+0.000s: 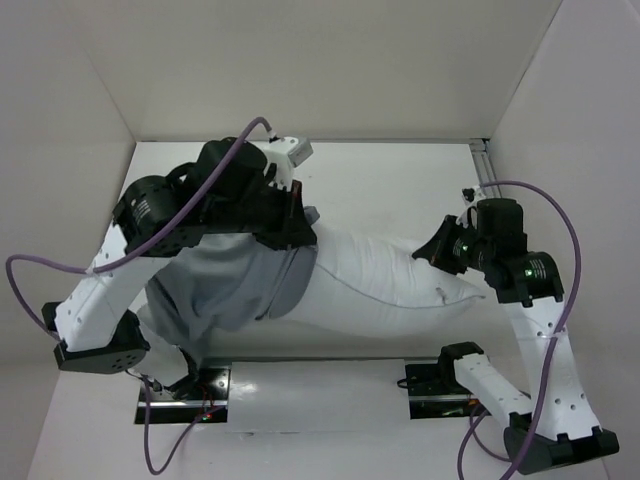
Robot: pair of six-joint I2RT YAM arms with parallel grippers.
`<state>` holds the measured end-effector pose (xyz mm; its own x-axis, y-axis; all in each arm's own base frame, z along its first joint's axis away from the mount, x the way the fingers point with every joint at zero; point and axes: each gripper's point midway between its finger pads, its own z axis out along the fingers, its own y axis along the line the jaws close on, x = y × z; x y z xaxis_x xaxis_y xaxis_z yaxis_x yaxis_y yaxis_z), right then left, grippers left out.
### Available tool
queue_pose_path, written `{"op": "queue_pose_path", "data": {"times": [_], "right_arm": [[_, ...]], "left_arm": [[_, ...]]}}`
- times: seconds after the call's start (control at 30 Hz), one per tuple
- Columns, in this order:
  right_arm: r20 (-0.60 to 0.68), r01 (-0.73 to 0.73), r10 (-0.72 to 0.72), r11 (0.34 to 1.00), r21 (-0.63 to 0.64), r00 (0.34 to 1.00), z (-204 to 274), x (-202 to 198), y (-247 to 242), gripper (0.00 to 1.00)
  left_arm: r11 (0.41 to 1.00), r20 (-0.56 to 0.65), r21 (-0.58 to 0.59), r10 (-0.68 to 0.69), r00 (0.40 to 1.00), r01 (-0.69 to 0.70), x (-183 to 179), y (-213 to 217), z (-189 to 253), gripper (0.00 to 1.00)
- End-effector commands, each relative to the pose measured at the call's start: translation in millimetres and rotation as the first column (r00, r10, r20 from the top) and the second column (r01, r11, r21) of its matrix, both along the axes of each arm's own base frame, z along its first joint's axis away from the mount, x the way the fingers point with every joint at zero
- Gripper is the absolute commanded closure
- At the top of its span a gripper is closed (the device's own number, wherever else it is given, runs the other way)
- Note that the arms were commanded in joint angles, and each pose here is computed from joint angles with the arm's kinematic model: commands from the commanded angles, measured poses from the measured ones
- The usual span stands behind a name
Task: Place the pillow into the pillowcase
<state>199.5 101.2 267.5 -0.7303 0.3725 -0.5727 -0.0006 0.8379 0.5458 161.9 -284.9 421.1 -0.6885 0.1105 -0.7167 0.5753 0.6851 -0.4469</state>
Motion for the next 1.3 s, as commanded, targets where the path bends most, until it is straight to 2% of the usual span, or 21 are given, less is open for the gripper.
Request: {"op": "queue_pose_path", "data": {"times": [0.0,0.07,0.1,0.13,0.17,0.2,0.23,0.27,0.3,0.33,0.4,0.43,0.47,0.5,0.57,0.67,0.7,0.83,0.93,1.07,1.27], "right_arm": [[-0.045,-0.059,0.060,0.998,0.010,0.997,4.9,-16.2,6.3,1.00],[-0.086,-0.026,0.027,1.000,0.012,0.996,-1.0,-9.9,5.1,1.00],[-0.121,-0.007,0.006,1.000,-0.011,0.993,-10.4,2.8,2.8,1.00],[-0.105,0.003,-0.003,1.000,0.001,0.994,-11.2,19.1,5.7,1.00],[-0.123,0.028,-0.026,1.000,0.014,0.992,-19.3,32.7,6.2,0.99],[-0.144,0.043,-0.042,0.999,0.007,0.989,-30.6,55.7,7.8,0.87],[-0.067,0.046,-0.043,0.999,0.030,0.997,-26.5,86.2,10.4,0.68],[-0.033,0.064,-0.062,0.997,0.043,0.998,-20.1,106.7,8.9,0.35],[-0.010,0.121,-0.121,0.991,0.052,0.993,-17.5,129.5,-2.2,0.29],[-0.010,0.175,-0.175,0.984,0.027,0.985,-24.6,154.0,-15.0,0.25],[0.075,0.274,-0.275,0.961,0.029,0.958,3.2,185.9,-42.6,0.16],[0.083,0.315,-0.315,0.949,0.017,0.945,5.7,195.0,-55.4,0.14],[0.120,0.335,-0.335,0.942,0.028,0.934,18.7,200.4,-64.2,0.11],[0.162,0.360,-0.361,0.932,0.035,0.918,34.8,205.5,-73.9,0.10],[0.209,0.410,-0.410,0.911,0.046,0.888,51.0,204.5,-94.6,0.07],[0.232,0.429,-0.425,0.903,0.036,0.875,56.4,198.2,-106.1,0.06],[0.203,0.435,-0.429,0.900,0.017,0.880,42.4,192.8,-109.9,0.06],[0.152,0.357,-0.355,0.934,0.009,0.923,11.3,175.1,-97.7,0.06],[0.064,0.304,-0.302,0.953,-0.014,0.951,-25.2,158.6,-89.2,0.06],[0.015,0.284,-0.284,0.958,-0.030,0.959,-49.0,141.9,-85.8,0.06],[-0.049,0.254,-0.256,0.966,-0.049,0.965,-72.5,125.9,-82.0,0.06]], "left_arm": [[0.996,0.047,-0.078,0.051,0.998,-0.047,32.3,-19.2,22.0,1.00],[0.998,0.043,-0.039,0.052,0.998,-0.050,64.5,-31.8,1.8,1.00],[0.995,0.040,-0.030,0.098,0.994,-0.097,94.1,-25.9,-7.8,1.00],[0.994,0.031,-0.016,0.111,0.993,-0.111,115.7,-27.2,-20.8,1.00],[0.991,-0.001,0.015,0.130,0.991,-0.130,152.1,-39.0,-49.7,1.00],[0.980,0.023,0.051,0.193,0.981,-0.194,190.8,-24.6,-64.1,0.98],[0.968,0.084,0.049,0.240,0.967,-0.245,219.3,-20.4,-58.9,0.79],[0.931,0.142,0.092,0.339,0.930,-0.353,251.6,-4.8,-65.6,0.58],[0.914,0.147,0.151,0.355,0.923,-0.375,281.7,-4.5,-95.2,0.24],[0.899,0.164,0.154,0.385,0.908,-0.409,296.2,8.8,-93.8,0.15],[0.901,0.202,0.102,0.397,0.895,-0.422,303.1,16.8,-72.0,0.07],[0.901,0.272,0.017,0.414,0.869,-0.434,297.9,26.7,-32.0,0.06],[0.891,0.267,0.040,0.427,0.864,-0.452,294.7,33.1,-42.6,0.07],[0.870,0.302,0.021,0.464,0.832,-0.493,291.9,44.5,-31.3,0.10],[0.839,0.359,-0.048,0.520,0.775,-0.542,275.3,69.8,3.6,0.22],[0.805,0.375,0.038,0.538,0.755,-0.592,273.8,90.4,-12.6,0.28],[0.787,0.363,0.088,0.545,0.756,-0.610,269.3,98.2,-22.9,0.32],[0.742,0.313,0.233,0.554,0.771,-0.628,269.4,111.3,-74.2,0.30],[0.733,0.276,0.274,0.561,0.781,-0.623,269.5,110.4,-98.0,0.26],[0.715,0.259,0.319,0.565,0.783,-0.622,275.8,105.4,-120.1,0.26],[0.630,0.292,0.402,0.599,0.745,-0.664,292.0,116.8,-142.3,0.25]]}}
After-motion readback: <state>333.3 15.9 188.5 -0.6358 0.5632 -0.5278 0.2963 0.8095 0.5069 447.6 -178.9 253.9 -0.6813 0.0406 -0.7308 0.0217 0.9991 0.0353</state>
